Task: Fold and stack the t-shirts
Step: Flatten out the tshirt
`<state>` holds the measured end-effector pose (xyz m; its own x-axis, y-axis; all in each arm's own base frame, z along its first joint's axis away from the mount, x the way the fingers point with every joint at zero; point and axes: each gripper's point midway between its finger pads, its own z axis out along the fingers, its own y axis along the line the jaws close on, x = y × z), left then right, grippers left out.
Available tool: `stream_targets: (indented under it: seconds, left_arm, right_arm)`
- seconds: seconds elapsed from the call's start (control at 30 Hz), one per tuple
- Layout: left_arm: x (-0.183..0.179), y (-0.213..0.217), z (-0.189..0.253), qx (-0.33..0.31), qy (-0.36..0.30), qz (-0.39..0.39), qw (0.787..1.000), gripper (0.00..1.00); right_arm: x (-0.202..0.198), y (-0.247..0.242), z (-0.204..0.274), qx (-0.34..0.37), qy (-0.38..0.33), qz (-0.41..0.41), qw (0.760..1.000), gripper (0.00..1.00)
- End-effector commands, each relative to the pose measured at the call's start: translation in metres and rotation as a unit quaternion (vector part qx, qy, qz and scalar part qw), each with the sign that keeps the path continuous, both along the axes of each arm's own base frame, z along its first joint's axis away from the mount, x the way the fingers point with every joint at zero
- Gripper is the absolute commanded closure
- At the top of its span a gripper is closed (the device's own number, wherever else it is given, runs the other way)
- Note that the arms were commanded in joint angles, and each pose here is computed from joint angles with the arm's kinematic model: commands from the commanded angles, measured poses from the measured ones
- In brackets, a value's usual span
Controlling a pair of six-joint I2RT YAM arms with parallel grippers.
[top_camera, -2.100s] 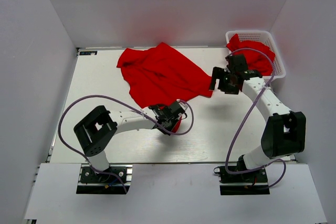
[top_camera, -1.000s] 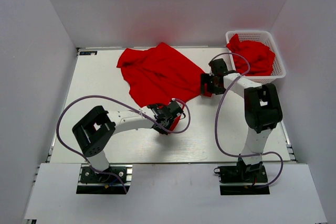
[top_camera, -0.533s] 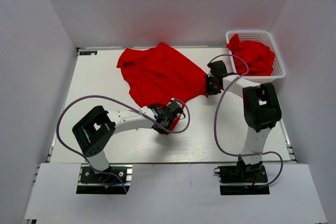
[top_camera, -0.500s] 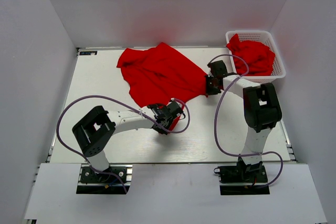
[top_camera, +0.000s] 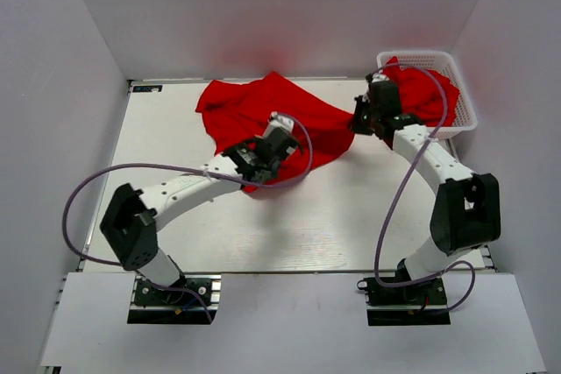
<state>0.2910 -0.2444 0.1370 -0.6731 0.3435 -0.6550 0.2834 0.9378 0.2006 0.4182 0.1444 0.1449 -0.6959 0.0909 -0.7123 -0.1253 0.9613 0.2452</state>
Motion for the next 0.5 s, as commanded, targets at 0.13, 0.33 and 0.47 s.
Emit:
stream_targets:
  seconds: [0.13,0.33,0.47]
  left_arm:
    - [0.067,0.045,0.159,-0.048,-0.215,0.082,0.972,1.0]
    - [0.084,0.096,0.245,-0.051,-0.311,0.134,0.94,1.0]
    - [0.084,0.129,0.313,-0.056,-0.388,0.157,0.907,1.0]
  right_arm:
    - [0.033,-0.036,0.149,0.092,-0.121,-0.166,0.974,1.0]
    - [0.041,-0.067,0.236,0.108,-0.172,-0.225,0.953,1.0]
    - [0.038,-0.089,0.285,0.114,-0.213,-0.243,0.939,1.0]
